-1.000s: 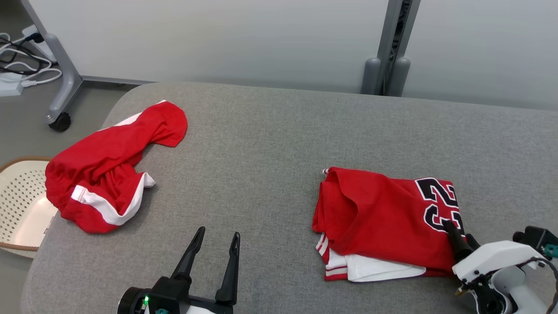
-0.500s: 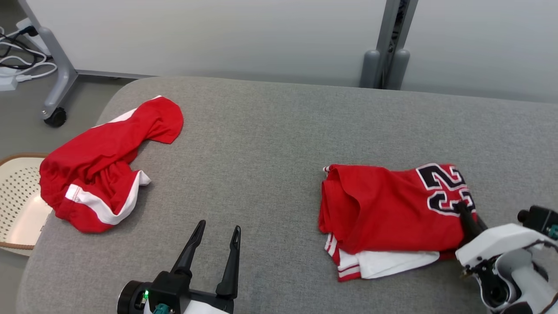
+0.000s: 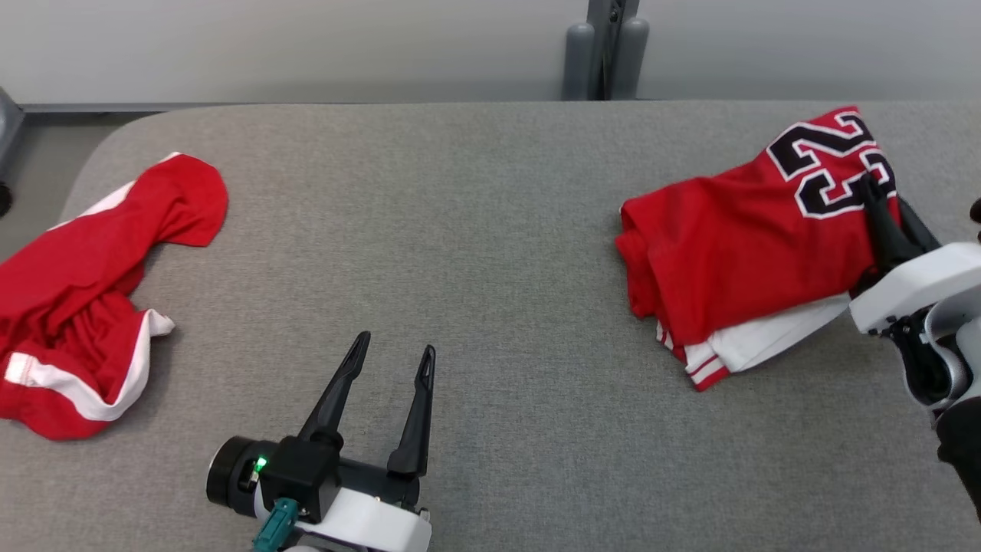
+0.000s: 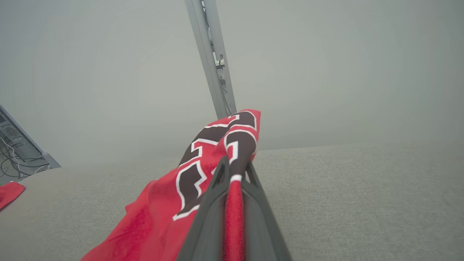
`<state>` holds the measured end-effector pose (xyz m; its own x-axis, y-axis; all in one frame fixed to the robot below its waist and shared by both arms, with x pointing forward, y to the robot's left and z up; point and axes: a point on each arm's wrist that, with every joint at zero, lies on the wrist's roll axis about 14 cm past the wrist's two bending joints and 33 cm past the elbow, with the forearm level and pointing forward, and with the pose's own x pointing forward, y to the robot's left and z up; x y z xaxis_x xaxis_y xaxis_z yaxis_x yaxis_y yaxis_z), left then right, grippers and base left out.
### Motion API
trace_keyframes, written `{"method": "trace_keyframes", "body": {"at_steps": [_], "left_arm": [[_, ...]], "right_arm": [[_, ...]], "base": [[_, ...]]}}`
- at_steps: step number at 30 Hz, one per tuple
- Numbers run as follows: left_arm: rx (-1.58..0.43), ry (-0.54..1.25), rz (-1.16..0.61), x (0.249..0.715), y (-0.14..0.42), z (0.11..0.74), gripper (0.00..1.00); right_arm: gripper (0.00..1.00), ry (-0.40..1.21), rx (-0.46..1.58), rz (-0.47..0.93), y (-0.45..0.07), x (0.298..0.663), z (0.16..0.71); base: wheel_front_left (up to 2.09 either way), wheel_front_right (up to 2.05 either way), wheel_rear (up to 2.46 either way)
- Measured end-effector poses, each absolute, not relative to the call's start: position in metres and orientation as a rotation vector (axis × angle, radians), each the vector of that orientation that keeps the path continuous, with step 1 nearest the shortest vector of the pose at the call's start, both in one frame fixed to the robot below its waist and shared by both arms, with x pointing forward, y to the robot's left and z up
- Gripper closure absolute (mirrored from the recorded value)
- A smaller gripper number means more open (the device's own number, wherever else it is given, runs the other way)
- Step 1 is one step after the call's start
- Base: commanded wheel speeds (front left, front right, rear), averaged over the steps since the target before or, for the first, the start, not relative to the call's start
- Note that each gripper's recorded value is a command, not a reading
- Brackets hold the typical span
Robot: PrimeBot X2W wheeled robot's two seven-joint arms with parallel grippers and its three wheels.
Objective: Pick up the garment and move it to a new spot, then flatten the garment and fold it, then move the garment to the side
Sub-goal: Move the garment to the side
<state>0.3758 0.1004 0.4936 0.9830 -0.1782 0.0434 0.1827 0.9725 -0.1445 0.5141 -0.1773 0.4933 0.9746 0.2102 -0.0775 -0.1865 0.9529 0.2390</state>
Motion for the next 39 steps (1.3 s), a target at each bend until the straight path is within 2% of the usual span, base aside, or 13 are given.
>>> {"method": "trace_keyframes", "body": {"at_steps": [11,25,32,39], "left_arm": [[-0.131,-0.049,-0.363,0.421,0.052,0.486,0.0],[-0.15,-0.033,-0.499,0.458,0.012,0.464,0.0],[-0.153,-0.048,-0.518,0.464,0.007,0.466,0.0],[-0.153,-0.068,-0.539,0.471,0.003,0.471,0.0]], "right_arm": [[1.0,0.04,0.065,0.076,-0.251,0.55,0.514],[1.0,0.112,-0.094,-0.158,-0.366,0.553,0.492],[1.0,0.124,-0.194,-0.214,-0.397,0.559,0.496],[1.0,0.227,-0.409,-0.222,-0.42,0.569,0.476]], "base": [[0.0,0.0,0.0],[0.0,0.0,0.0],[0.0,0.0,0.0],[0.0,0.0,0.0]]}}
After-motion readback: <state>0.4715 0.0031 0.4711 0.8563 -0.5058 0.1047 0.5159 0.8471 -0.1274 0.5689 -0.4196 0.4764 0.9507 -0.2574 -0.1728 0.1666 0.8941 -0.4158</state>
